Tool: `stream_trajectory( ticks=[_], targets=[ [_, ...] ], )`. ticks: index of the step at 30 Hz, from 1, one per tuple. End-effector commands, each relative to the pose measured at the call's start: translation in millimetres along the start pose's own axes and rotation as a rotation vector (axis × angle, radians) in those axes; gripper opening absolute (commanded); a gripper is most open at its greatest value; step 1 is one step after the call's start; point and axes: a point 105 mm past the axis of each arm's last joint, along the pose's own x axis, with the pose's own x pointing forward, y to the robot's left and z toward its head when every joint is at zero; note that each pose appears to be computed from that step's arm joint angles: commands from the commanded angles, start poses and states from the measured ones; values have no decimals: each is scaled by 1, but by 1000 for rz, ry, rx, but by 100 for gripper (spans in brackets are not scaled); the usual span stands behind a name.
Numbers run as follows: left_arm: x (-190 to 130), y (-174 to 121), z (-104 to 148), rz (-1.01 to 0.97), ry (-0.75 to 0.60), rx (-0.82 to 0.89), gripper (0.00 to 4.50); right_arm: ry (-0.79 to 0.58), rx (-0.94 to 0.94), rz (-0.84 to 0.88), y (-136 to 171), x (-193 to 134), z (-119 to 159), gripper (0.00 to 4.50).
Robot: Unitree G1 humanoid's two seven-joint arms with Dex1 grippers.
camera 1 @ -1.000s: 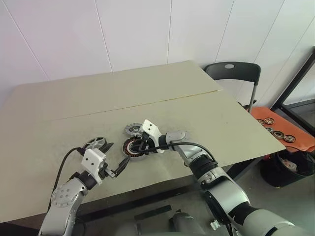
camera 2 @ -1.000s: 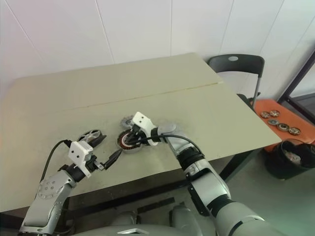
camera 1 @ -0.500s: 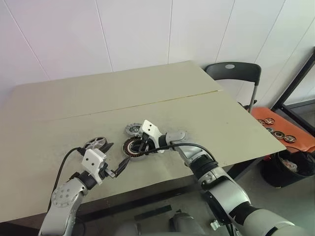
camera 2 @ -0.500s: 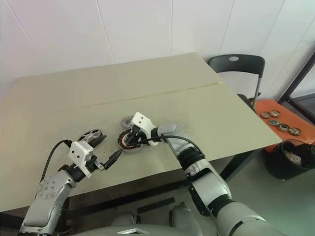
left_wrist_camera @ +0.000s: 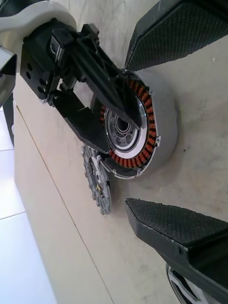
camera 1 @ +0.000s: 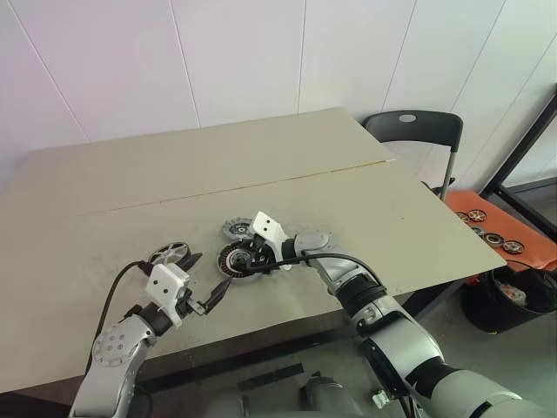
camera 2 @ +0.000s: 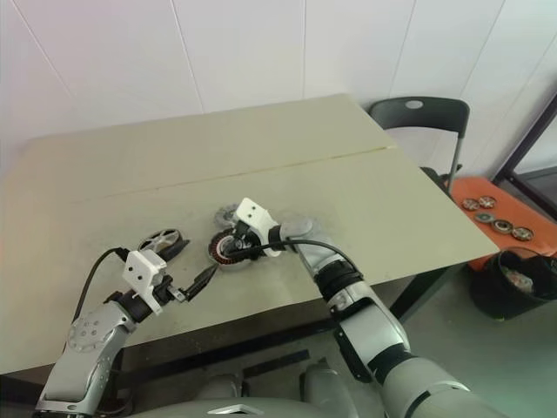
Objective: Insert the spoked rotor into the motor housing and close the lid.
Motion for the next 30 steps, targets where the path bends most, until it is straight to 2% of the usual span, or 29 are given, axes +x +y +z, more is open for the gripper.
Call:
stream_trajectory(
  ticks=[1, 5, 6, 20, 30],
  targets=[
    [2, 2, 7, 2, -25, 15, 450, 25, -14, -35, -7, -2, -4, 211],
    [3, 1, 7, 0, -26, 14, 450, 36, -38, -49, -9, -2, -5, 80],
    [3, 1, 7, -1, -27, 14, 450, 38, -42, -48, -9, -2, -5, 62],
    [4, 1, 5, -3, -15, 13, 450, 63, -2, 54, 6, -1, -14, 62],
    [5, 2, 6, 0, -18, 15, 450, 79, 20, 47, 4, -1, -15, 62]
  ],
)
